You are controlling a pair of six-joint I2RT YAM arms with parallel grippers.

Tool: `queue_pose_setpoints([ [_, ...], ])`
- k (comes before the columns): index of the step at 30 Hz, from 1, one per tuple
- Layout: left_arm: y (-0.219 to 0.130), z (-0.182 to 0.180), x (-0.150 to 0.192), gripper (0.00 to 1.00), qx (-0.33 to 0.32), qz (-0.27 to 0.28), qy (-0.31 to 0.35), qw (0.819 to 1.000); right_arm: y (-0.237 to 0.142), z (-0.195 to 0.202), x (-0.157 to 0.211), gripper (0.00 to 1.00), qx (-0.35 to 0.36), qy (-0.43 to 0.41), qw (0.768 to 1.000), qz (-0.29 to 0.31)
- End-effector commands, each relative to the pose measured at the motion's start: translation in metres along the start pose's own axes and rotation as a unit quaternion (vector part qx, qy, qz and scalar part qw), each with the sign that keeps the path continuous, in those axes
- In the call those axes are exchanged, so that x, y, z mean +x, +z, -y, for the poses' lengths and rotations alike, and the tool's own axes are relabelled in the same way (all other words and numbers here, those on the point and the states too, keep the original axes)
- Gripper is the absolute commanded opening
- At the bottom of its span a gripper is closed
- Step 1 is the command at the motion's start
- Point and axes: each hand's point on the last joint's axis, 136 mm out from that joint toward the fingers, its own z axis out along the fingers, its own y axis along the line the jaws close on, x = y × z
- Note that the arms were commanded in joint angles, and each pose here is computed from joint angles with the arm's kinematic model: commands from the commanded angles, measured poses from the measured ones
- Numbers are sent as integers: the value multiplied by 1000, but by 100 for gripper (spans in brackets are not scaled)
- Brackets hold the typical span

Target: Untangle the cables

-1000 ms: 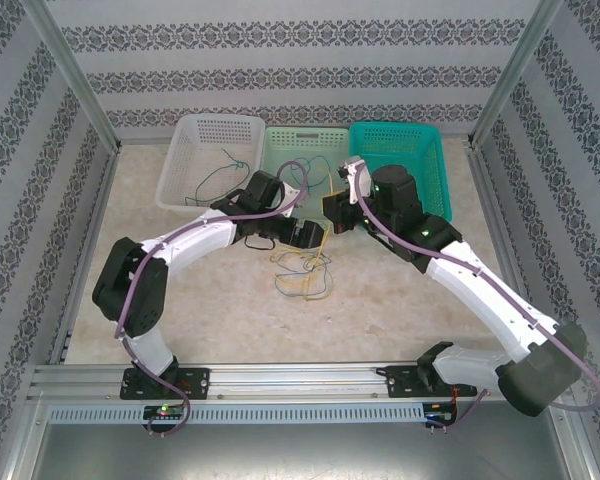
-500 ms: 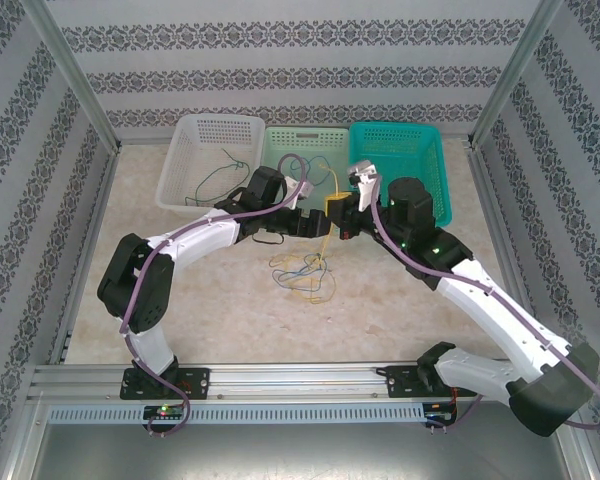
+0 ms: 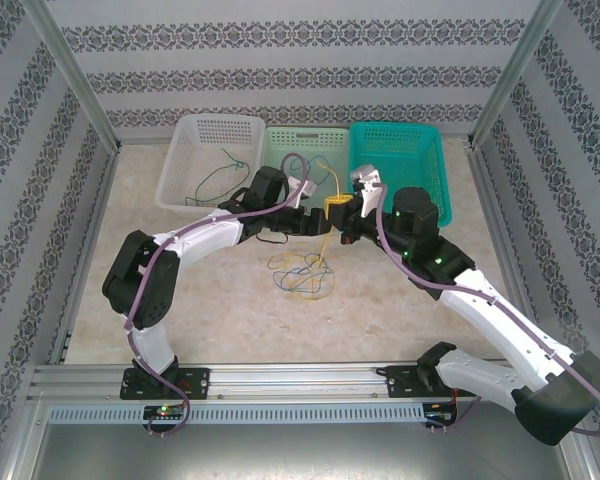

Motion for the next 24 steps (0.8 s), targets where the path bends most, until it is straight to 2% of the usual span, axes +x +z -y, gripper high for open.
queue_pose_setpoints([
  [1,4,17,-8,60,22,8,17,1000,-10,-6,-21,0,1,-29,998,58],
  [3,4,14,-8,44,14,10,14,1000,-15,-5,-23,0,7,-33,997,72],
  [5,4,12,-9,33,12,16,10,1000,-20,-4,-23,0,14,-37,996,77],
  [9,-2,-2,-18,18,8,46,-29,998,-35,5,-19,0,49,-51,994,88],
  [14,-11,-29,-25,9,16,85,-107,991,-69,29,-12,0,132,-67,980,131],
  [16,-13,-33,-24,0,17,91,-125,988,-84,38,-9,0,162,-70,973,145],
  [24,-19,-32,-31,0,11,108,-135,985,-135,70,3,0,277,-63,939,195],
])
